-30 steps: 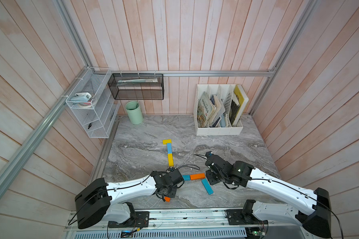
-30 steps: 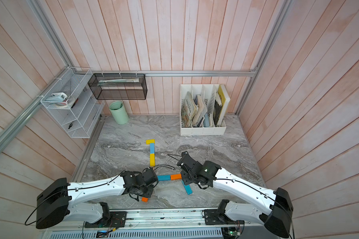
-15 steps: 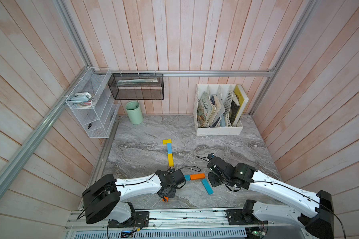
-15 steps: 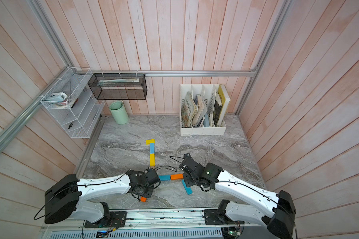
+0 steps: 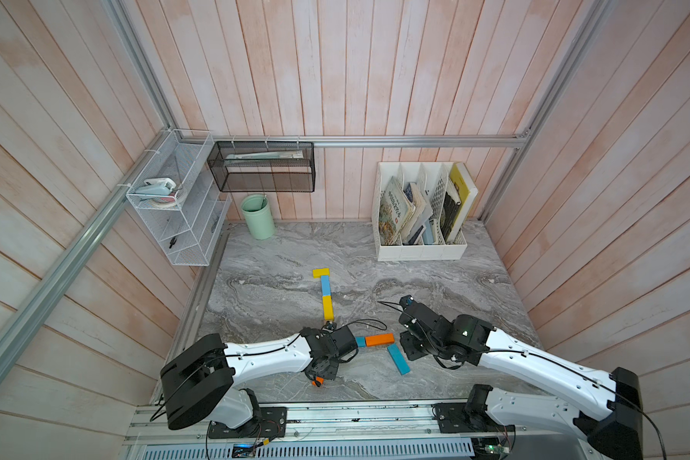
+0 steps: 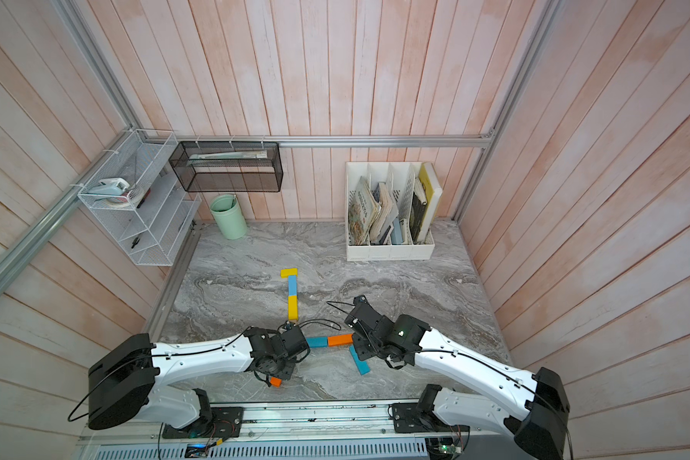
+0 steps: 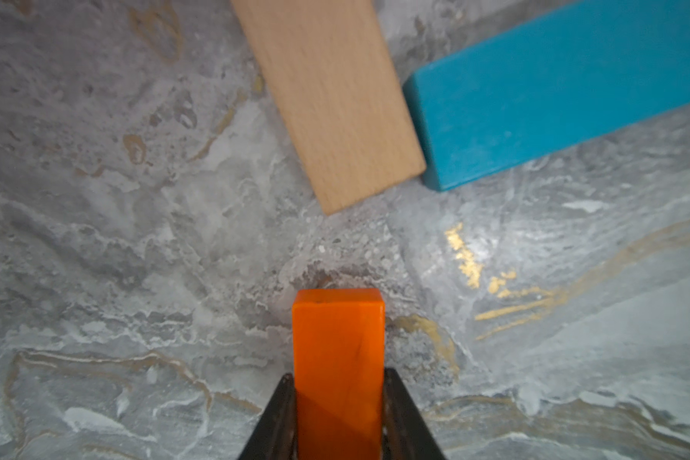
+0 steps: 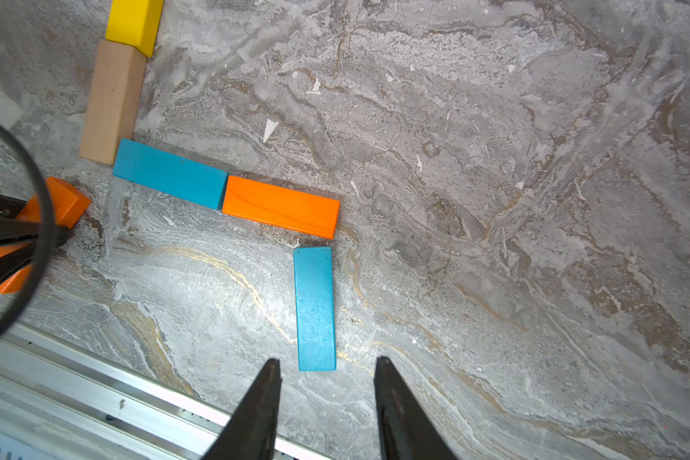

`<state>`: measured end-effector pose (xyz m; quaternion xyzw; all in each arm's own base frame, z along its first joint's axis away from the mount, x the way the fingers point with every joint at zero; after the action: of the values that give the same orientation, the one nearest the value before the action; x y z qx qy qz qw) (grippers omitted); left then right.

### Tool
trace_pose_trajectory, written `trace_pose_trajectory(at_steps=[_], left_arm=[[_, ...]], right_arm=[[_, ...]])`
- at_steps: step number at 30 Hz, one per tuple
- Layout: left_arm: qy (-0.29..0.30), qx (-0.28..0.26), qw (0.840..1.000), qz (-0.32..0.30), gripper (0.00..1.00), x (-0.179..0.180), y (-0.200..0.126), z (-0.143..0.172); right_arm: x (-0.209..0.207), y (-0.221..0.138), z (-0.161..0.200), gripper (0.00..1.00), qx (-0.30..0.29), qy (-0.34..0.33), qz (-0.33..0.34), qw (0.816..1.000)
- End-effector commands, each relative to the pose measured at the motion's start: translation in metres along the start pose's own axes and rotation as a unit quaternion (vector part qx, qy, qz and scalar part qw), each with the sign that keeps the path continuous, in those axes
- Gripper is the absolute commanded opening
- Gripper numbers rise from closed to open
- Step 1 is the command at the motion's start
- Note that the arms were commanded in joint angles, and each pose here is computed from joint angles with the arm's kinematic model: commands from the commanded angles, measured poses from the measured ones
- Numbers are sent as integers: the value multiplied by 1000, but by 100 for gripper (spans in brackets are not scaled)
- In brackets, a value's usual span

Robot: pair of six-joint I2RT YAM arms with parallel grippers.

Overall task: Assemble a giraffe with building blocks
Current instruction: Assemble the building block at the center of the board.

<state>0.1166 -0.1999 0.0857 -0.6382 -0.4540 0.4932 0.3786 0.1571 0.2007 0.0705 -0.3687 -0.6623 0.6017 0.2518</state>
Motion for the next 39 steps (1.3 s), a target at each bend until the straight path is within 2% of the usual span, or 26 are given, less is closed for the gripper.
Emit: trace_pose_trajectory(at_steps=[1,8,13,22,27,30,39], left_arm=[[8,-12,1000,14,0,-11,-5,-8],[24,9,1000,-9,0,-11,5,-6],[39,22,996,-76,0,1,14,-7],[46,31,988,-146,0,15,30,-8],[47,24,987,-149,0,14,35,-12],[53,23,988,-142,4,11,38,-12],[72,27,988,-132,4,4,47,-15]], right_arm=[[-10,-35,-15,42,-51,21,10,998],[-19,-85,-15,42,-121,52,-13,991],[-26,-89,-3,42,-135,65,-10,989],[-30,-87,8,42,-149,76,-16,986],[-29,-87,9,41,-149,75,-18,986],[-29,-87,9,42,-151,76,-19,986],[-29,-88,6,41,-150,73,-17,986]])
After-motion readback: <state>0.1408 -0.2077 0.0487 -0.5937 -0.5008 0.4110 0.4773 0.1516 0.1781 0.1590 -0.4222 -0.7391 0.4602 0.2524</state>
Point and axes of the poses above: each gripper's point midway between its finger pads, its own y axis out along the fingers, its own x axis along the line the jaws close on, z = x × y, the point moved 3 cm from there along -y, back along the fingers, and after that the axes turned 10 degrees about -y, right-handed, at the moved point
